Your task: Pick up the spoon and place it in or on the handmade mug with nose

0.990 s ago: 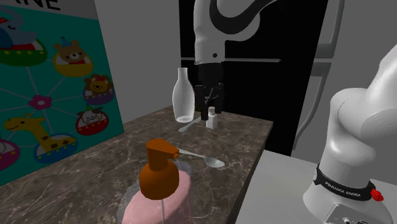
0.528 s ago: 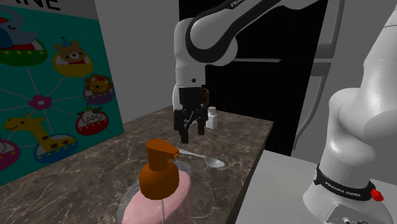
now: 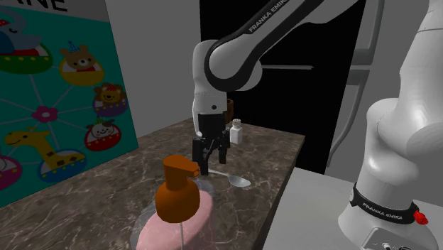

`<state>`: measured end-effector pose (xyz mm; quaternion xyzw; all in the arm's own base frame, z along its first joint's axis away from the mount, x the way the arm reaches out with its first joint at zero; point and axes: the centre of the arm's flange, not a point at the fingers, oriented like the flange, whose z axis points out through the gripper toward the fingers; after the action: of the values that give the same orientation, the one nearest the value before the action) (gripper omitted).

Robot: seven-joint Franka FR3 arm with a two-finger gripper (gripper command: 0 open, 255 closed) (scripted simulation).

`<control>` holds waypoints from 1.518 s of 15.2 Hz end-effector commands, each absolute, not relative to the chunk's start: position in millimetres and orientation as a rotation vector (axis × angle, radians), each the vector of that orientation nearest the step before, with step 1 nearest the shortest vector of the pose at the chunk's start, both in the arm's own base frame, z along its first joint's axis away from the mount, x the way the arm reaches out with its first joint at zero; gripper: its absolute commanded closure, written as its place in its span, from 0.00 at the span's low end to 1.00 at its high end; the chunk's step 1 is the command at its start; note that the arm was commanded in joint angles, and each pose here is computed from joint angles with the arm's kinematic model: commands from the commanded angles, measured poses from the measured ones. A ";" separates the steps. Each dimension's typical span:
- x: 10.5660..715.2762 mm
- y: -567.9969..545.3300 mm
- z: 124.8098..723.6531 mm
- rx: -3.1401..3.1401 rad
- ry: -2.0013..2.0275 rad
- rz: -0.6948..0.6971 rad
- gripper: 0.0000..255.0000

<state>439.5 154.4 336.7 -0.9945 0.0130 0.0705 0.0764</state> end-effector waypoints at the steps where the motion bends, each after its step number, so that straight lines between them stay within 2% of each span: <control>1: 439.1 154.9 332.7 -2.981 0.039 0.211 0.00; 7: 439.1 154.9 332.7 -2.981 0.039 0.211 0.00; 8: 439.1 154.9 332.7 -2.981 0.039 0.211 1.00; 17: 439.1 154.9 332.7 -2.981 0.039 0.211 1.00; 23: 439.1 154.9 364.3 -2.981 0.039 0.211 1.00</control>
<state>439.3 153.9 358.6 -0.9945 0.0131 0.0700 0.0766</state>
